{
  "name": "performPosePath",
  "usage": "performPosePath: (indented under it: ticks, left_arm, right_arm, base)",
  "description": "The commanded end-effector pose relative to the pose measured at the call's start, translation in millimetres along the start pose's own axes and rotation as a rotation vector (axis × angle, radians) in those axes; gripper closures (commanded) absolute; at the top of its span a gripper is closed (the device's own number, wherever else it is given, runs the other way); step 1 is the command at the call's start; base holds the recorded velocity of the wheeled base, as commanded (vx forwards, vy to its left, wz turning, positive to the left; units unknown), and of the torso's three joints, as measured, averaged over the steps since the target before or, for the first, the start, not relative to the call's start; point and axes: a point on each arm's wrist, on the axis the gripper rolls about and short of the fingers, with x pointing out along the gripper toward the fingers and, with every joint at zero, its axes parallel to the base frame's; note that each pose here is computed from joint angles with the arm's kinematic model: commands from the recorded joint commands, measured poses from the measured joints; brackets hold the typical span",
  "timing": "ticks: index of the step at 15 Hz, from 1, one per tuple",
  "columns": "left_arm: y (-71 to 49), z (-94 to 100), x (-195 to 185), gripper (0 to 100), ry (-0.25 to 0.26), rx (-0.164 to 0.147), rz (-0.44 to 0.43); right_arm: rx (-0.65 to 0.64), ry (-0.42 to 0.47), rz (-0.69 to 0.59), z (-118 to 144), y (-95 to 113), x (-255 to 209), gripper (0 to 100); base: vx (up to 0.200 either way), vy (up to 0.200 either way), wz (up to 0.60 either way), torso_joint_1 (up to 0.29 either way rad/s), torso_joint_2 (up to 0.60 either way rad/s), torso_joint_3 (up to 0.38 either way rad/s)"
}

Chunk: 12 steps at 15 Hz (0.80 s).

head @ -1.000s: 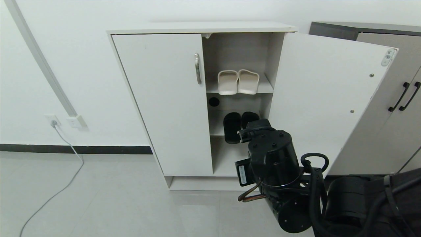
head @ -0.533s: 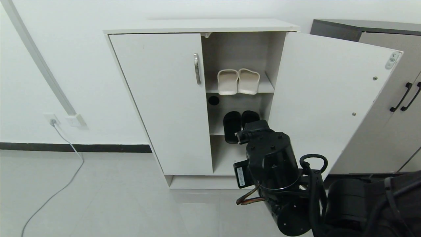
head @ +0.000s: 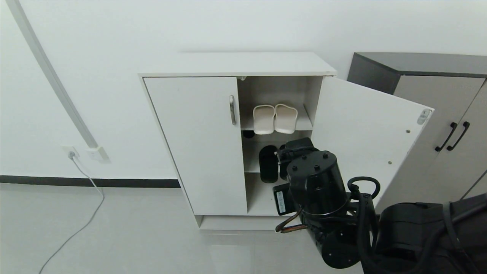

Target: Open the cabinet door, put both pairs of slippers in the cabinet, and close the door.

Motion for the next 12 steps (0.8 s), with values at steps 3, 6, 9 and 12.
performPosePath:
  ticks: [3, 6, 9, 12]
  left_arm:
    - [0.0, 0.0, 0.0, 100, 0.0, 0.0, 0.0]
    - [0.0, 0.0, 0.0, 100, 0.0, 0.0, 0.0]
    - [0.0, 0.0, 0.0, 100, 0.0, 0.0, 0.0]
    - [0.0, 0.0, 0.1, 100, 0.002, 0.0, 0.0]
  right_arm:
    - [0.001, -0.001, -0.001, 0.3, -0.2, 0.0, 100]
    - [0.0, 0.0, -0.002, -0.1, -0.3, 0.0, 100]
    - [-0.005, 0.001, -0.002, -0.5, -0.4, 0.0, 100]
    - [-0.006, 0.002, -0.002, -1.0, -0.5, 0.0, 100]
  base:
    - [0.0, 0.0, 0.0, 0.144, -0.47, -0.331]
    - [0.0, 0.0, 0.0, 0.162, -0.48, -0.318]
    - [0.0, 0.0, 0.0, 0.183, -0.49, -0.312]
    - [0.0, 0.0, 0.0, 0.206, -0.52, -0.308]
